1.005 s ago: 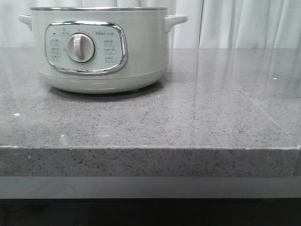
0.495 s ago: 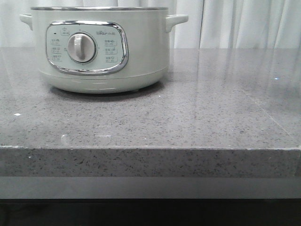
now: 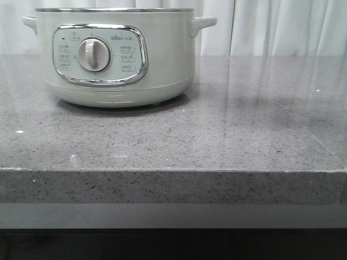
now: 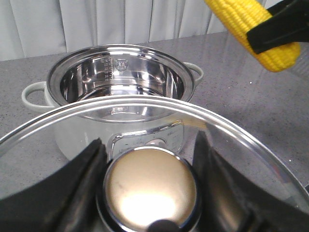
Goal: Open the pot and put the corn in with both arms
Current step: 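Carry the corn cob with the right gripper over the open pot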
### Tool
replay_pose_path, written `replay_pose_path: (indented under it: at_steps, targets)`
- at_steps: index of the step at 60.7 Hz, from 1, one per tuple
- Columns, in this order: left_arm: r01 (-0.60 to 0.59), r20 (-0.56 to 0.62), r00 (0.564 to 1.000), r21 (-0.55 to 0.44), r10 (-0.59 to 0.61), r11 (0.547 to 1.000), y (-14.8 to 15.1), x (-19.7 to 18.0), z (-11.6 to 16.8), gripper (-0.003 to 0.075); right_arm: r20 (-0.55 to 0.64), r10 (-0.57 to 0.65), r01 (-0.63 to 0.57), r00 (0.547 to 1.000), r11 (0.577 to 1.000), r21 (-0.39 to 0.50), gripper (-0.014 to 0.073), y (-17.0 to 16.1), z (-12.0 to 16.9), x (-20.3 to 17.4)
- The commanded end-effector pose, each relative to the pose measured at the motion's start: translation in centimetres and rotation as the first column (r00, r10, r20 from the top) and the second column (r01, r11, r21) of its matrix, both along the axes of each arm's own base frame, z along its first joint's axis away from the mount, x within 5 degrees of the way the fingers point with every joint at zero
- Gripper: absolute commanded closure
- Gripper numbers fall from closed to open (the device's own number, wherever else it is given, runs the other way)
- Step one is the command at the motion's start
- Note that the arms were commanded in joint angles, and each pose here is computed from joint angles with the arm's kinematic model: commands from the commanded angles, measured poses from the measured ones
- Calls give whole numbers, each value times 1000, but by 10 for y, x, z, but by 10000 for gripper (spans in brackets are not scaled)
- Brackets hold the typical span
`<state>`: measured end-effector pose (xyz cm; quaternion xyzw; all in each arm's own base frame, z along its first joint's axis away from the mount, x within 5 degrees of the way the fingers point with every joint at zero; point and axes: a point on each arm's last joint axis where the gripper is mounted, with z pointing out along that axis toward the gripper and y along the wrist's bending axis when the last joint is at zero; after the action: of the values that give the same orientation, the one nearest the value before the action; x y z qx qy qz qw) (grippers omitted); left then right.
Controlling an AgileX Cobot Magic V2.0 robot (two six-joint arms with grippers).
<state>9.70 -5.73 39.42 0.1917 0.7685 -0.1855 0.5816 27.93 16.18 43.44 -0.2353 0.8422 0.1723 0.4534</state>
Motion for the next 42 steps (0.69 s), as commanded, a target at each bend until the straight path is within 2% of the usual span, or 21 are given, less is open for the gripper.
replay_pose_path:
  at_steps: [1, 28, 42]
  targets:
    - [-5, 161, 987, -105, 22, 994, 2, -2, 27, 512, 99, 25, -31, 995, 998, 56, 265, 13, 26, 5]
    - [-5, 161, 987, -105, 22, 994, 2, -2, 27, 512, 72, 72, -77, 995, 995, 62, 265, 62, 21, 65]
    - [-5, 161, 987, -105, 22, 994, 2, -2, 27, 512, 61, 75, -79, 995, 995, 57, 265, 79, 4, 93]
